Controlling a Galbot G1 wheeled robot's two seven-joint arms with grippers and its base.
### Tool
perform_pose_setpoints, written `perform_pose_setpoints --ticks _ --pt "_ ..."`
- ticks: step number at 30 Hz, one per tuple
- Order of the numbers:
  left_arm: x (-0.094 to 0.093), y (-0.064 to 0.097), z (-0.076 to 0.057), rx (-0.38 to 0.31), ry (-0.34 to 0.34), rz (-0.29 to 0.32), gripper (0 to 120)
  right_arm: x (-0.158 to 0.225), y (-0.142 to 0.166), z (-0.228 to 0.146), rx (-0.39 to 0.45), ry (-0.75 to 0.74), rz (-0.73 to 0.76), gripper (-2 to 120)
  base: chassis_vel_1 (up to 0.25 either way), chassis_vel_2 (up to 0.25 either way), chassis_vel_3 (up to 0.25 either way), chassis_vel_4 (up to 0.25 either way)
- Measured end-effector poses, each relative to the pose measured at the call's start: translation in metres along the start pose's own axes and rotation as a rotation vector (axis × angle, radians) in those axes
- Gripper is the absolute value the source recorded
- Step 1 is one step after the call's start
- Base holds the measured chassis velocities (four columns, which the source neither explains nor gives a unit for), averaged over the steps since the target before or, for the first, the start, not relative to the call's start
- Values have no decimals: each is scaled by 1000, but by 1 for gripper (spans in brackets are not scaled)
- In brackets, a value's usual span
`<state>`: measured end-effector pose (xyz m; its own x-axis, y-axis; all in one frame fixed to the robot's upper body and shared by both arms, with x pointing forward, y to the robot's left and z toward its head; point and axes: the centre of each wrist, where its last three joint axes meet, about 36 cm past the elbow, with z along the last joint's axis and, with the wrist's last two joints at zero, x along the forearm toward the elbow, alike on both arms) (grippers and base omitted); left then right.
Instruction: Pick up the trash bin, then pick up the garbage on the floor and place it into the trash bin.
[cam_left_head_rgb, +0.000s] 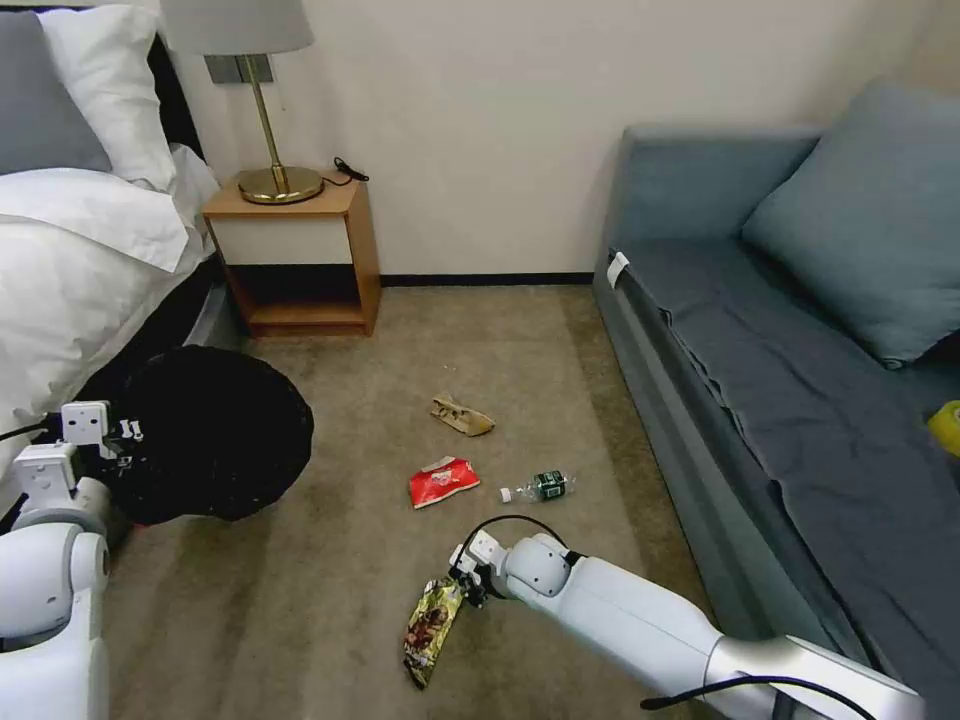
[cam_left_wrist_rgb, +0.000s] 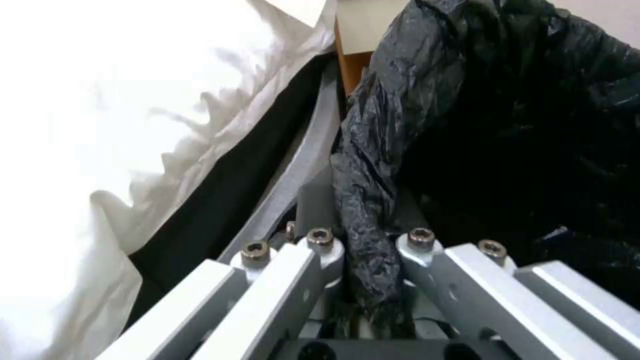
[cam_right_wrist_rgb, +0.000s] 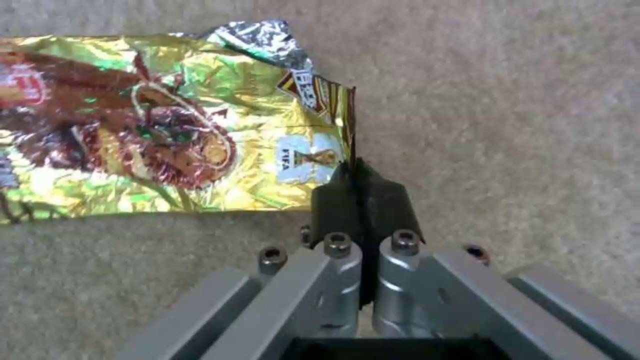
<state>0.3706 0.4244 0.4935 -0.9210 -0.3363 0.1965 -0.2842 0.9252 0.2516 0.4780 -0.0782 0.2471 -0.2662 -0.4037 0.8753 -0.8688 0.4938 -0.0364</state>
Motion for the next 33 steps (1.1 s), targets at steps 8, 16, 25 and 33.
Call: perform_pose_setpoints --ticks 8,16,25,33 --pt "-1 0 7 0 17 0 4 32 -31 5 -19 -48 51 0 0 0 0 0" --pt "1 -7 16 18 36 21 4 105 -88 -14 -73 -198 152 0 0 0 0 0" --pt "5 -17 21 31 46 45 4 196 -138 -52 -129 -402 240 0 0 0 0 0" --pt "6 -28 21 33 48 64 4 257 -133 -82 -94 -541 233 0 0 0 0 0"
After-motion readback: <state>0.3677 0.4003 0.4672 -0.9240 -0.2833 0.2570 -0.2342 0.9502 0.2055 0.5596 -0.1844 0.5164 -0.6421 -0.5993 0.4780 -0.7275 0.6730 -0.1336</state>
